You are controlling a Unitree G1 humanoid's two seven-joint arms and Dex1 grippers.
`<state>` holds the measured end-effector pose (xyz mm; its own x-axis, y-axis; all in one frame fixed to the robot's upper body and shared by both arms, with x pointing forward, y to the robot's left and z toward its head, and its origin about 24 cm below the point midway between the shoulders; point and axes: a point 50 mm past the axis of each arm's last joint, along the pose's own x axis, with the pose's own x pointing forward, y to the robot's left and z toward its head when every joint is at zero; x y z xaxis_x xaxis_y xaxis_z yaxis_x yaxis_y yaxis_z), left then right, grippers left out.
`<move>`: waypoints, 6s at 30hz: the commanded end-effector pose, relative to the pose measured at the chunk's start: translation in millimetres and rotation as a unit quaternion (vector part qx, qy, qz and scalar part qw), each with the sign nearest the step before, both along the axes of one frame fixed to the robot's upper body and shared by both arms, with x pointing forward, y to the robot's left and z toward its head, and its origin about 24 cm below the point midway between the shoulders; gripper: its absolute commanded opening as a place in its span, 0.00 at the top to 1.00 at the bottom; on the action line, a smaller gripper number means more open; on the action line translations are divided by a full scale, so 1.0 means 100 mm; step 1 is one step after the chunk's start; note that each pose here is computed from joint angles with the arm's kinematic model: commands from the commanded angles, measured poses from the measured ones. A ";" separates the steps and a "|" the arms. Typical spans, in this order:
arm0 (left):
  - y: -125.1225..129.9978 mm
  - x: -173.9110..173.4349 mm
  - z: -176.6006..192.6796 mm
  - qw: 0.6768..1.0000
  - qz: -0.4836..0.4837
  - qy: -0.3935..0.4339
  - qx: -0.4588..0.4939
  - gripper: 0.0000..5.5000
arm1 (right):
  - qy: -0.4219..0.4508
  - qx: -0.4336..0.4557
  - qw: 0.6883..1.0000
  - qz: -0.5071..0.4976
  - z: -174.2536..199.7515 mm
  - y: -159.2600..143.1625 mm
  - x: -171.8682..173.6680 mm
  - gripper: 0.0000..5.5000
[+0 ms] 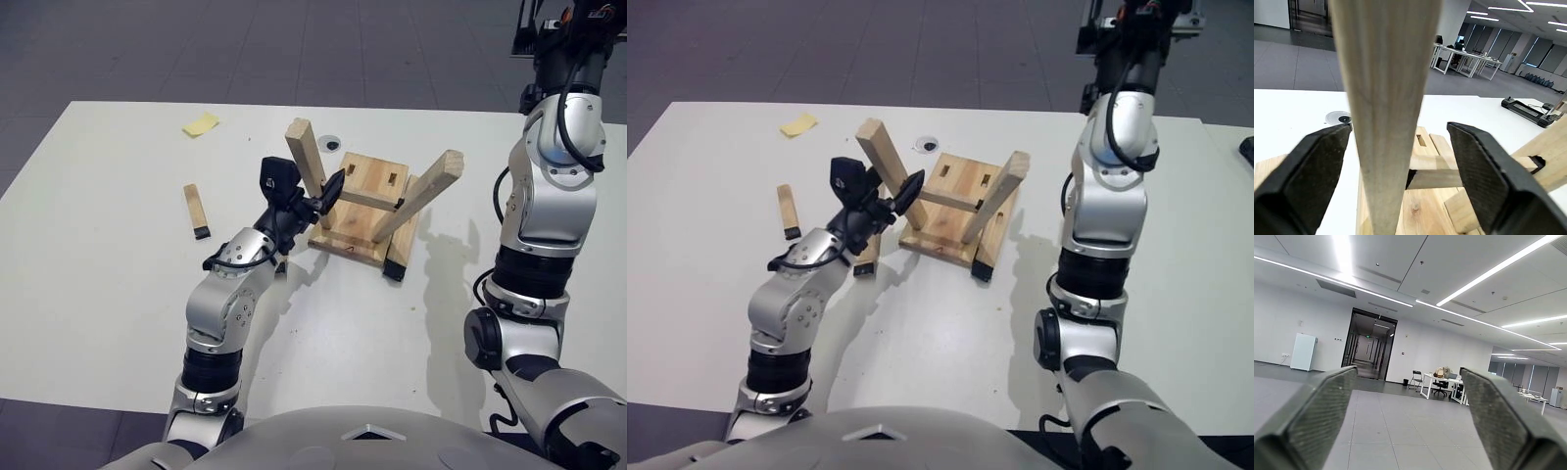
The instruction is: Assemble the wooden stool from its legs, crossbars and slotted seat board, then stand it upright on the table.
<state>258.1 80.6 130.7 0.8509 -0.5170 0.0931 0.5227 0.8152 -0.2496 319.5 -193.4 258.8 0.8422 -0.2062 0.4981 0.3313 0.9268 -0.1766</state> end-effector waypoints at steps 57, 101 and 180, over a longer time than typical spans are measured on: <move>-0.17 0.43 0.19 0.997 -0.030 0.003 0.066 0.02 | 0.094 0.026 0.991 -0.089 -0.69 -0.47 -0.13 0.02; 0.04 0.13 0.10 0.963 0.204 0.011 0.175 0.02 | 0.233 0.040 0.972 -0.004 -1.15 0.26 -0.49 0.02; 1.06 0.33 -0.05 0.859 0.502 0.095 -0.010 0.02 | 0.243 0.018 0.891 0.384 -0.61 -0.34 -0.68 0.02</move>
